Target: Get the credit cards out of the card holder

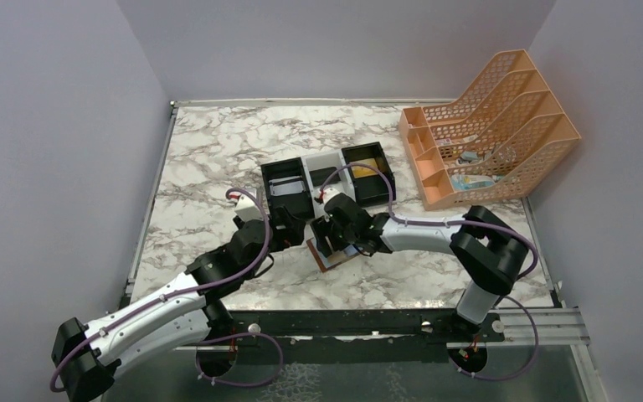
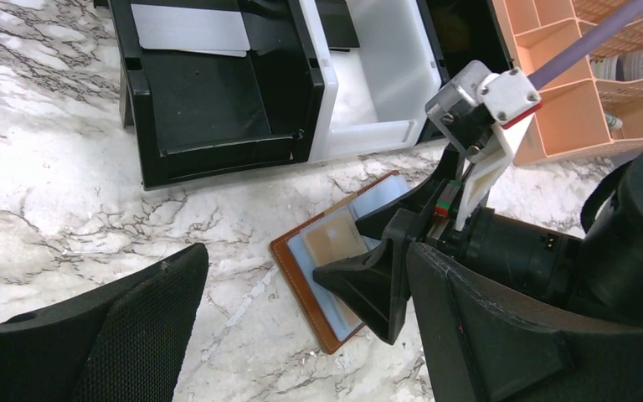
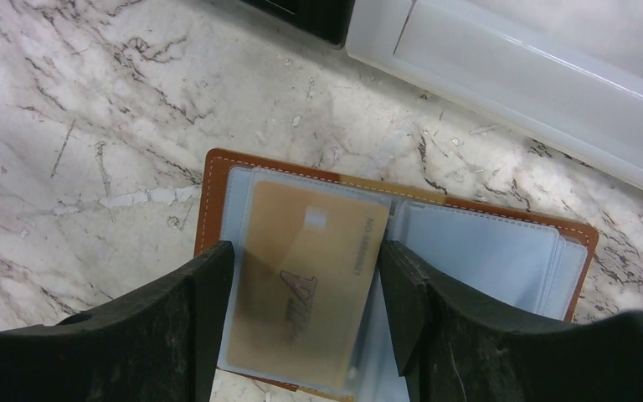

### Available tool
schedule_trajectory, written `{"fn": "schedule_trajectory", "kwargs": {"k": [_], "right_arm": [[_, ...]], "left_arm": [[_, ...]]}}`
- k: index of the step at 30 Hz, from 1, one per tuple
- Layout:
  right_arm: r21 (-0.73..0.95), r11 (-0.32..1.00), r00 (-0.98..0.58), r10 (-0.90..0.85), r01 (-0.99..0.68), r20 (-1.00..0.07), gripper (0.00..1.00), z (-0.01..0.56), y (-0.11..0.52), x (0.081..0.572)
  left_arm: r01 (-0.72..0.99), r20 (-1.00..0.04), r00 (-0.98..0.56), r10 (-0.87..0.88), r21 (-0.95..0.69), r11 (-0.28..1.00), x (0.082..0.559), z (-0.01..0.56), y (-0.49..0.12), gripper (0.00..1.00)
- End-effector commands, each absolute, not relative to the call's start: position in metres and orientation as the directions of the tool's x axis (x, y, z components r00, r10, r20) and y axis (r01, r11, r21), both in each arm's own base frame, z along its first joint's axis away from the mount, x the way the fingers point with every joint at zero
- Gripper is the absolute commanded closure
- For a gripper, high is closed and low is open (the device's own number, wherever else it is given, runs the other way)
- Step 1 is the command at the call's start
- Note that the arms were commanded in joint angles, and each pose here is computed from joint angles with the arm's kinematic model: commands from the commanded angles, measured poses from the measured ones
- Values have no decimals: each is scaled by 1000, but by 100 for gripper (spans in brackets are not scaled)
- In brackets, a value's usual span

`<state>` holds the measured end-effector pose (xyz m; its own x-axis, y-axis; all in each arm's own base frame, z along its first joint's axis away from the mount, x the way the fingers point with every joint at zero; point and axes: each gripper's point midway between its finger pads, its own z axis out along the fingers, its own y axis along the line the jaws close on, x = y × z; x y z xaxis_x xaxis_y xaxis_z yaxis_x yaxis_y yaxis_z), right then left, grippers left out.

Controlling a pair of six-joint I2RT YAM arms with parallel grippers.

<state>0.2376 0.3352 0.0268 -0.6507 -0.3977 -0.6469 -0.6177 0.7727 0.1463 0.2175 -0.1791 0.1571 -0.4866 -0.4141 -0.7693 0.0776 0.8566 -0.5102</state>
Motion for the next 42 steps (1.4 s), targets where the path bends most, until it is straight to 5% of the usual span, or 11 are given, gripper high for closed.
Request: {"fn": "schedule_trajectory", "kwargs": {"k": [1,14,22,33,42], "right_arm": [[250,719,-668,-380,-648,-640,38,25,340,218],[473,673,-771,-236,-569,-591,49,23,325,226],[323,737,-719,-308,-594,-623,34,20,309,235],[27,790,-649,-484,-613,-588,31,-5,311,236],[34,832,-703,-445,-554,-555,30,-9,314,237]], "left_arm": [[102,-768,-493,-409,-518,849,218,160,-185,9],[238,-787,-548,-282,-470,850,213,156,-209,9],[202,-777,-554,-300,-475,857,217,152,-209,9],[87,-766,-465,-444,-538,838,215,162,-174,9],[75,-768,-462,-444,-532,843,214,161,-170,9]]}}
